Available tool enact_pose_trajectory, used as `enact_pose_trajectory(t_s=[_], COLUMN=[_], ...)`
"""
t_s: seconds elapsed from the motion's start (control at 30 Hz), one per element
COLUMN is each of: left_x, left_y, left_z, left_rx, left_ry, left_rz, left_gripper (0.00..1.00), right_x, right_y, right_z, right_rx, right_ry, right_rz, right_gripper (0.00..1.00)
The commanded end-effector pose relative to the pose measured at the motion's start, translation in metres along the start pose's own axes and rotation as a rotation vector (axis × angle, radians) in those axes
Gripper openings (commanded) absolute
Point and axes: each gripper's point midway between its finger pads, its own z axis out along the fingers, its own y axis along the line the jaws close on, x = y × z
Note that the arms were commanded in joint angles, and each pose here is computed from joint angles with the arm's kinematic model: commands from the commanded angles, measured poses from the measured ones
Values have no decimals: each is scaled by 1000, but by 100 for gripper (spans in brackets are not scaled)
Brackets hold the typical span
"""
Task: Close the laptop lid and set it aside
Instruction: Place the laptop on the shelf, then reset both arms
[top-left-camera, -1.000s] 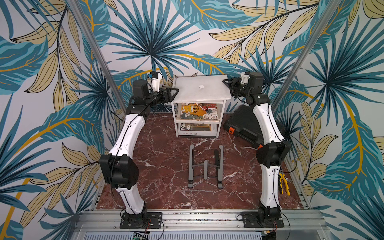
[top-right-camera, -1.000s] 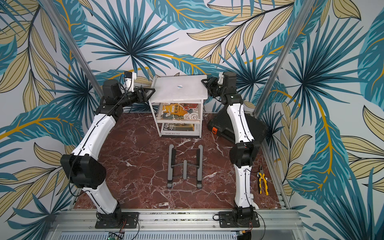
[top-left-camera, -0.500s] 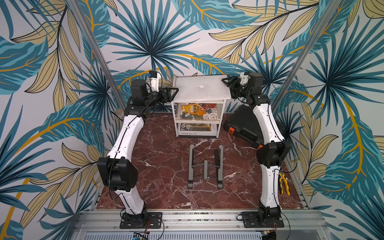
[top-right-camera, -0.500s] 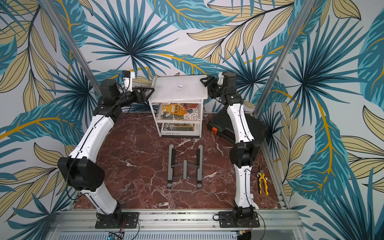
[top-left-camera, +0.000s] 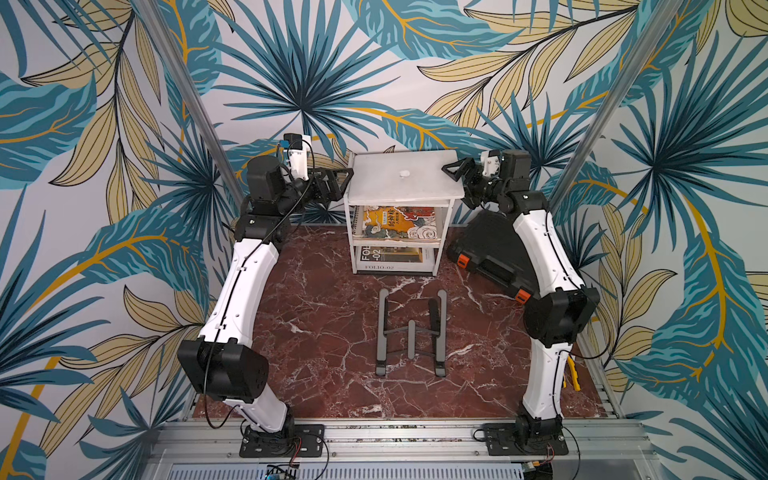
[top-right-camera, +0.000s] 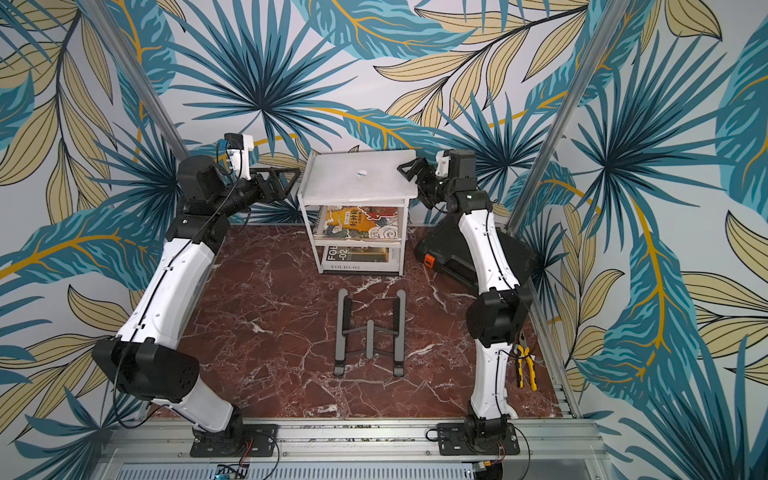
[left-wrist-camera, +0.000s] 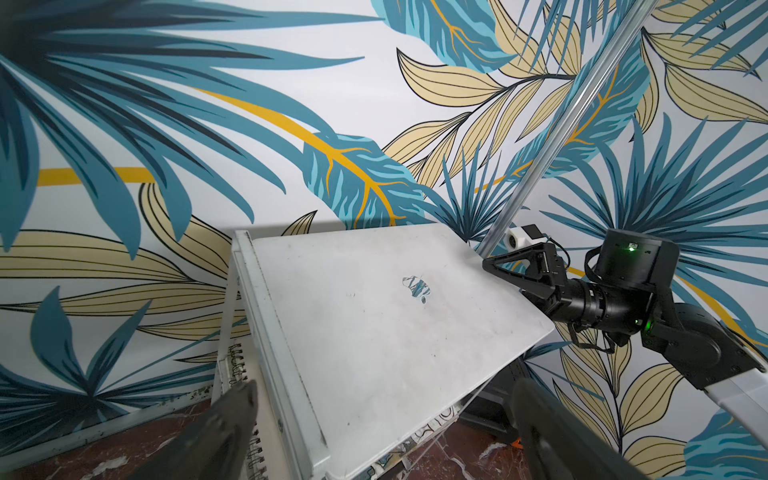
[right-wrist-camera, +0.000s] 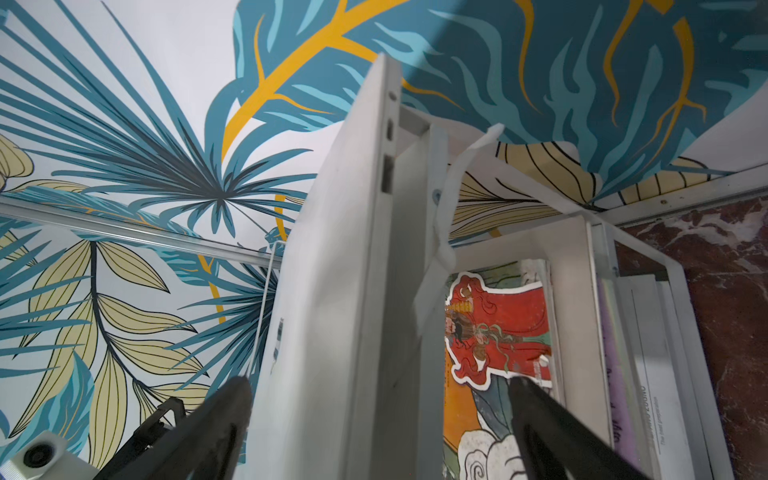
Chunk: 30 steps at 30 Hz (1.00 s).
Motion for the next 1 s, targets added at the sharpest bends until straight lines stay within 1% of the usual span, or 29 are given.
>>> enact_pose_trajectory(t_s=[0.0,0.2,0.3,0.43,0.63,0.8,0.97], left_x=[-14,-25,-24,-24,-21,-4,22], left_y=[-12,-24,-23,-19,-9,-2,8], left_z=[-14,-35,-45,-66,-112,-148,-172], left_rx=[-11,-46,-87,-189,-381,-498,-587], left_ry=[-40,-64,-50,-50,-92,-125,-87], left_rz=[32,67,75,108,162,183,186], left_gripper=[100,100,100,100,100,100,100], right_x=[-2,-3,-2,2,9,24,41], right_y=[10,30,39,38,25,7,-15], right_z=[-19,-51,-68,-93,-138,-176,-213], right_rx=[7,29,42,124,271,363,432], right_ry=[-13,-41,-49,-72,-148,-220,-329], right_rz=[-44,-113,-147,-206,-312,-395,-472], right_gripper=[100,99,99,100,99,100,100])
